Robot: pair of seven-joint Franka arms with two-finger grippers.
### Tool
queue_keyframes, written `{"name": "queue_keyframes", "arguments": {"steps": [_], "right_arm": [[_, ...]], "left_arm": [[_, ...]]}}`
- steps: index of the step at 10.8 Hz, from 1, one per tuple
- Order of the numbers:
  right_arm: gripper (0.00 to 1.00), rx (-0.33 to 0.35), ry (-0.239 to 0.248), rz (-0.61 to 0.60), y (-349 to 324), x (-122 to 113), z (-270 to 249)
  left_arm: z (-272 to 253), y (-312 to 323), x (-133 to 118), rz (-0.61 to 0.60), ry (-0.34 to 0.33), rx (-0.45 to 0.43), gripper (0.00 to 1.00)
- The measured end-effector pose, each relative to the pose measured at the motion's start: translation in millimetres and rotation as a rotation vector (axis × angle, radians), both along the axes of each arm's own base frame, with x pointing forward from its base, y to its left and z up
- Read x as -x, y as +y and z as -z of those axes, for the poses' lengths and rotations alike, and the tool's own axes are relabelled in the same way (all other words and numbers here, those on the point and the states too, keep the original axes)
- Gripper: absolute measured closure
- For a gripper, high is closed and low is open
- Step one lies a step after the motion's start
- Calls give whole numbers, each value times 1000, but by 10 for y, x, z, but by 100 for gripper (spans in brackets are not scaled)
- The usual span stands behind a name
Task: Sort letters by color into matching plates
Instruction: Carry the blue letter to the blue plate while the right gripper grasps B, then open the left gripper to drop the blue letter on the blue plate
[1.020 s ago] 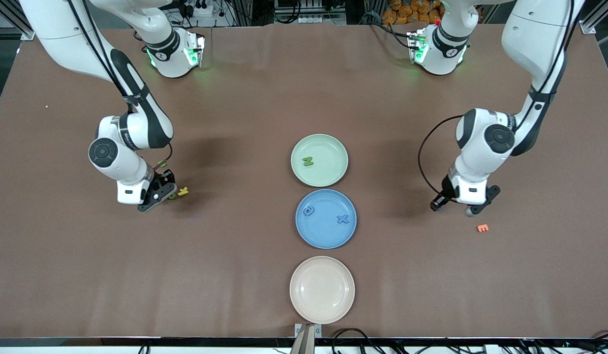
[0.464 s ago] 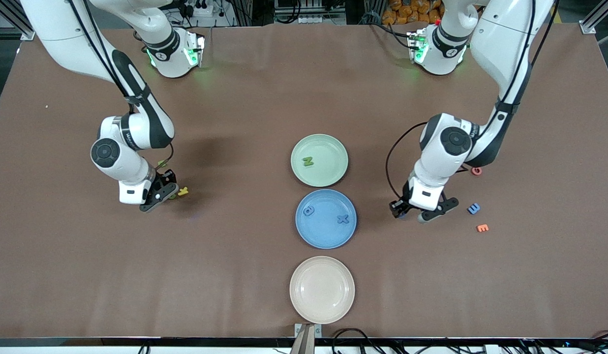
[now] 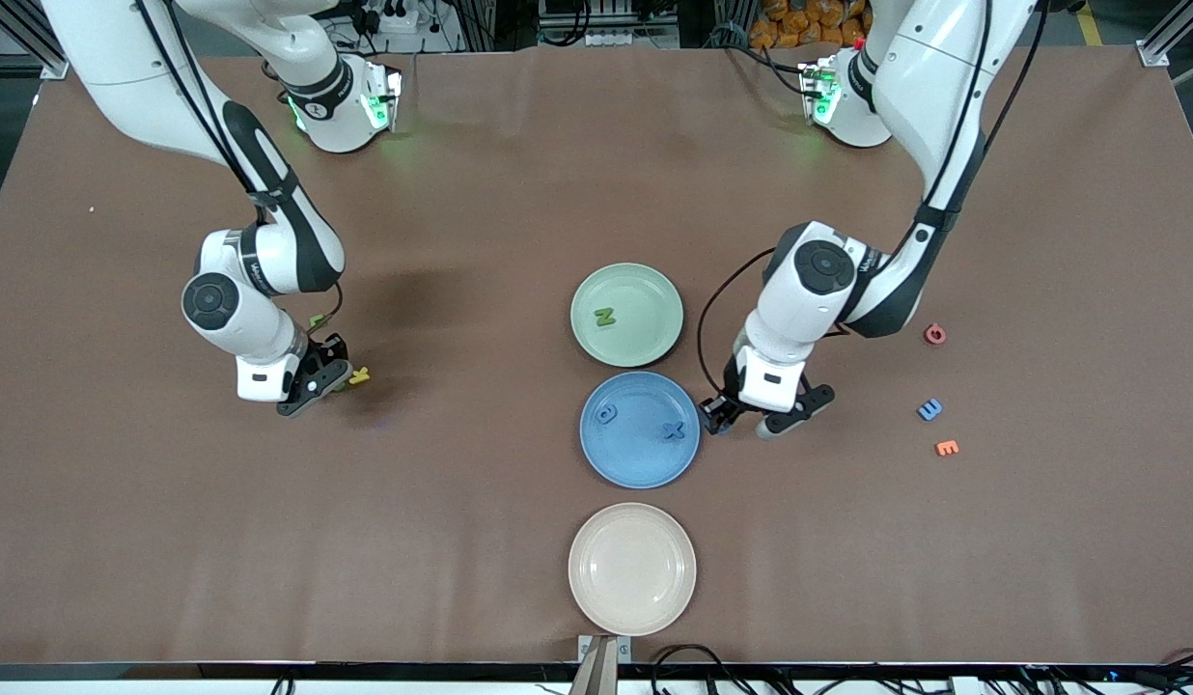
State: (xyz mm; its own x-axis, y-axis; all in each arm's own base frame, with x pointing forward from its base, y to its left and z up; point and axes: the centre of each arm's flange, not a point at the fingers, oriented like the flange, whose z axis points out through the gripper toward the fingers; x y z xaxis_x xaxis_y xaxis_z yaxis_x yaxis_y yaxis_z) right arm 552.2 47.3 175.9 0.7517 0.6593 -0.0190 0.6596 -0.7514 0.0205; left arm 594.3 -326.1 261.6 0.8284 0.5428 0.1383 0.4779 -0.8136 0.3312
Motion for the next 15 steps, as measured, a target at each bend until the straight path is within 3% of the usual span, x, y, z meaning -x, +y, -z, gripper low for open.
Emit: {"name": "queue_keyframes", "arguments": {"steps": [4,6,8,12,15], "right_arm": [[73,-1,-3,-5,28,0,4],[73,-1,-3,-5,27,0,4],[73,-1,-4,-5,27,-7,-5],[73,3,4,-2,21,-87,-233],[73,6,20,3,33,-128,-433]], "left_arm": [[-176,-342,9,-23,-24,46,65],[-266,-486,21,-5,-41,58,61],[-294,-594,62,11,-46,61,51],[-280,-519,13,-1,-38,46,1],[-268,-259,-147,-43,-25,15,0]]}}
